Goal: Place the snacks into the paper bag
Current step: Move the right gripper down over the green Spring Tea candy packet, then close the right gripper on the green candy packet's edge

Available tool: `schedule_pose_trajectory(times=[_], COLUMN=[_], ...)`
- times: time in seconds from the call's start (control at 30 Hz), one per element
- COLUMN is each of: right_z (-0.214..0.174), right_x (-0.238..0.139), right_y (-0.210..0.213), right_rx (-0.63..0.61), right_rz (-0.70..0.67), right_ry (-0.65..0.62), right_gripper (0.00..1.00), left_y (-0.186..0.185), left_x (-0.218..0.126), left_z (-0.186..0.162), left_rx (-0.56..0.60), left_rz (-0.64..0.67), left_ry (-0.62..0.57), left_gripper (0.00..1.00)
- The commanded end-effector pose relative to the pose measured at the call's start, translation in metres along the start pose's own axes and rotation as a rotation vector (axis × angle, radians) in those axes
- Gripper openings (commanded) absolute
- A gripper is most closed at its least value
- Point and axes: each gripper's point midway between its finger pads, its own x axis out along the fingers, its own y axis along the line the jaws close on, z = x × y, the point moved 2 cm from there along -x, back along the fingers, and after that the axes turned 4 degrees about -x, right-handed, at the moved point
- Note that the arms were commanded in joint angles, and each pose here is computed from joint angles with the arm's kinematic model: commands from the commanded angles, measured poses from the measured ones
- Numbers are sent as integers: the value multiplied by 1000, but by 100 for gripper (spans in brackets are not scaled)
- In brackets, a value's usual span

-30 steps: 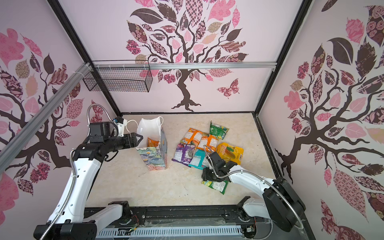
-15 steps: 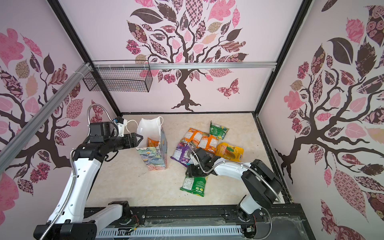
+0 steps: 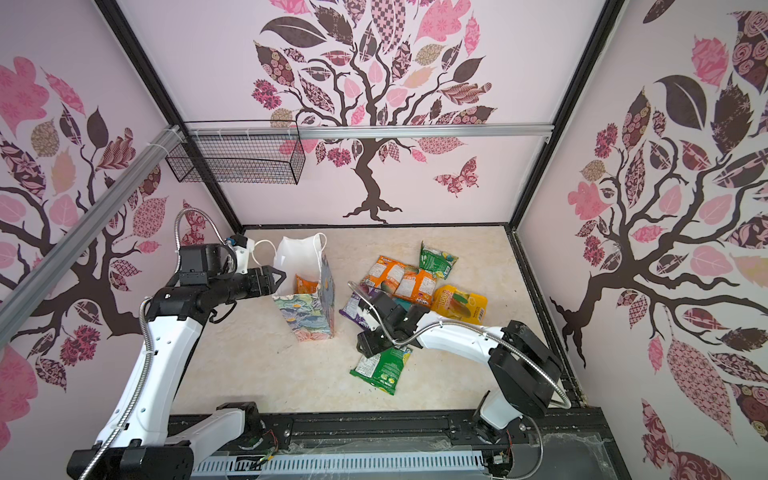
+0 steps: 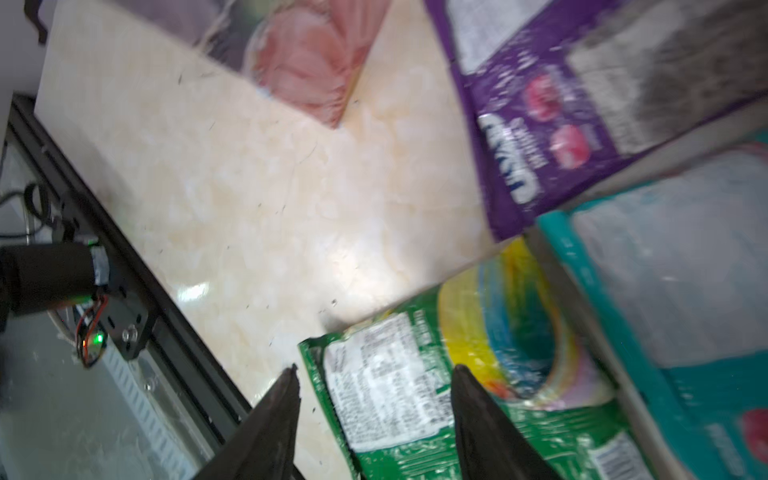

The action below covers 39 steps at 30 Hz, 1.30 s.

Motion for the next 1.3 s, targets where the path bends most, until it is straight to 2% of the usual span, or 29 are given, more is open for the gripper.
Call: schedule_pose_trajectory(times=[0.0, 0.13, 0.37, 0.77, 1.27], right_z=[-12, -19, -31, -40, -44], right_x=[-6, 9, 28, 43, 62], right_y=[25, 45, 47, 44, 36], right_rx=[-197, -288, -390, -439, -438], right_rz=[-21, -13, -115, -175, -229], right_ry=[61, 111, 224, 287, 320], right_gripper=[61, 60, 57, 48, 29], left_y=[-4, -2, 0, 2, 2], left_x=[-7, -11, -12, -16, -16], left_z=[5, 4, 0, -1, -1], left_rx=[24, 25, 26, 34, 31], left_rz=[-1, 12, 28, 43, 46], left_ry=[-34, -44, -53, -66, -63], left_gripper=[75, 76, 78, 78, 79])
